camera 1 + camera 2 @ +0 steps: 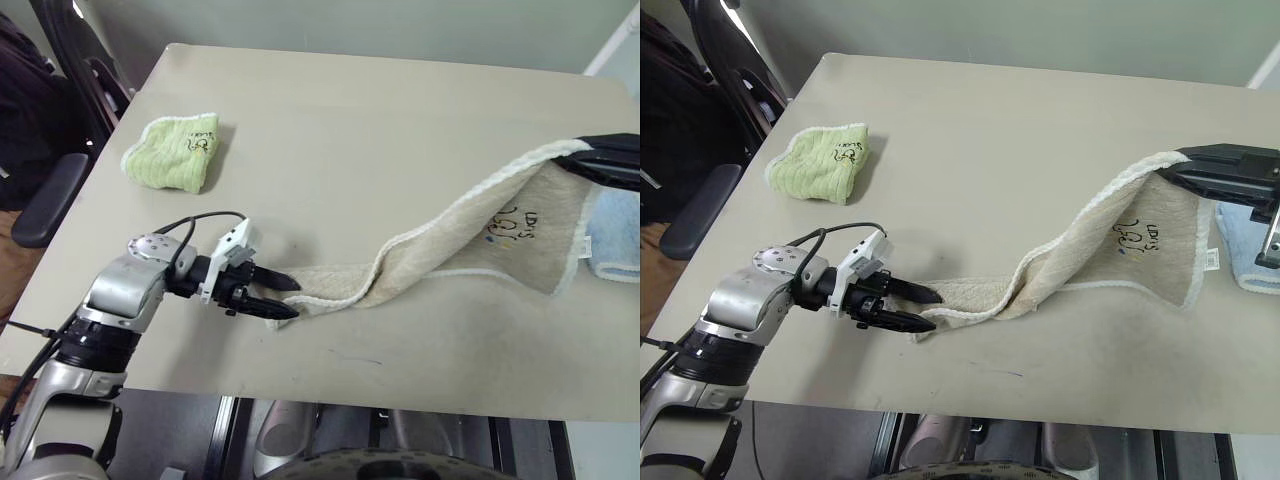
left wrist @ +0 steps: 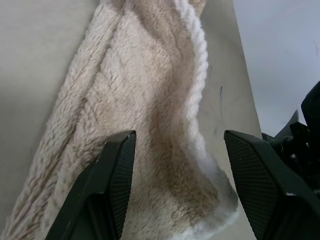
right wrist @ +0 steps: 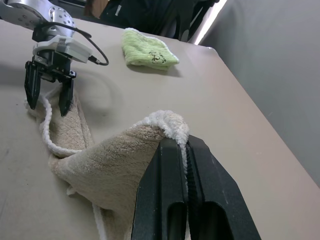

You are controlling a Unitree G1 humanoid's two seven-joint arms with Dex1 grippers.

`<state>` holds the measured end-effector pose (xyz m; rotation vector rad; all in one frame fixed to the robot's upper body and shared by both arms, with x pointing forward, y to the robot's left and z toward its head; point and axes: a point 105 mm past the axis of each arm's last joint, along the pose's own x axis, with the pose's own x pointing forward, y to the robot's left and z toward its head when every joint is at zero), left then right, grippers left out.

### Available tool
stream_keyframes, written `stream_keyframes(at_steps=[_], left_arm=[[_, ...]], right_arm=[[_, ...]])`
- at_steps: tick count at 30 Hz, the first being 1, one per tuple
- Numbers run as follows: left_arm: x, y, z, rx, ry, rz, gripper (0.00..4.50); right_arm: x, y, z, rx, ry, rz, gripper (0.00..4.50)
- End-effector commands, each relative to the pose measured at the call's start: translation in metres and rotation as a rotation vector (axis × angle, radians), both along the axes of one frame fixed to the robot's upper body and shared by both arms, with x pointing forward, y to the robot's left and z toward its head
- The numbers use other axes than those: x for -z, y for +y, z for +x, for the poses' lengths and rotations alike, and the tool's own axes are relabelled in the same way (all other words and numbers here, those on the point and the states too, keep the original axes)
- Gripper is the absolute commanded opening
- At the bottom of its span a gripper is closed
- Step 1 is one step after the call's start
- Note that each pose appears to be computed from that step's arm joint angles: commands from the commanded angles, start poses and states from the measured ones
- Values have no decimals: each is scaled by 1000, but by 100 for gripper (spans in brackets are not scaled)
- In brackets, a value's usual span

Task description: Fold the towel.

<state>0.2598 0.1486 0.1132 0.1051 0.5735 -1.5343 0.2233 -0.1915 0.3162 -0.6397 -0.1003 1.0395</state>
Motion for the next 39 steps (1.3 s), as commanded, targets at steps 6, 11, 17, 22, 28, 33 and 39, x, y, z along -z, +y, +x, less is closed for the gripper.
stream_keyframes(at_steps=[6, 11, 17, 22, 28, 33, 39], left_arm=[[-2, -1, -17, 71, 15, 9, 267], [2, 1, -19, 91, -10, 52, 99], [-7, -7, -32, 146, 8, 6, 3], [-7, -4, -67, 234, 18, 39, 91], [-11, -9, -65, 96, -249, -61, 296], [-6, 1, -68, 32, -400, -126, 401], [28, 24, -70, 38, -481, -64, 401]], right_arm=[[-8, 0, -4, 5, -50, -8, 0], [-7, 0, -3, 9, -49, -9, 0], [-7, -1, -3, 18, -48, -7, 0], [-5, -1, -4, 20, -43, 0, 0], [-4, -3, -4, 31, -37, 4, 0], [-3, -2, -4, 35, -36, 8, 0], [-3, -2, -4, 38, -35, 11, 0]])
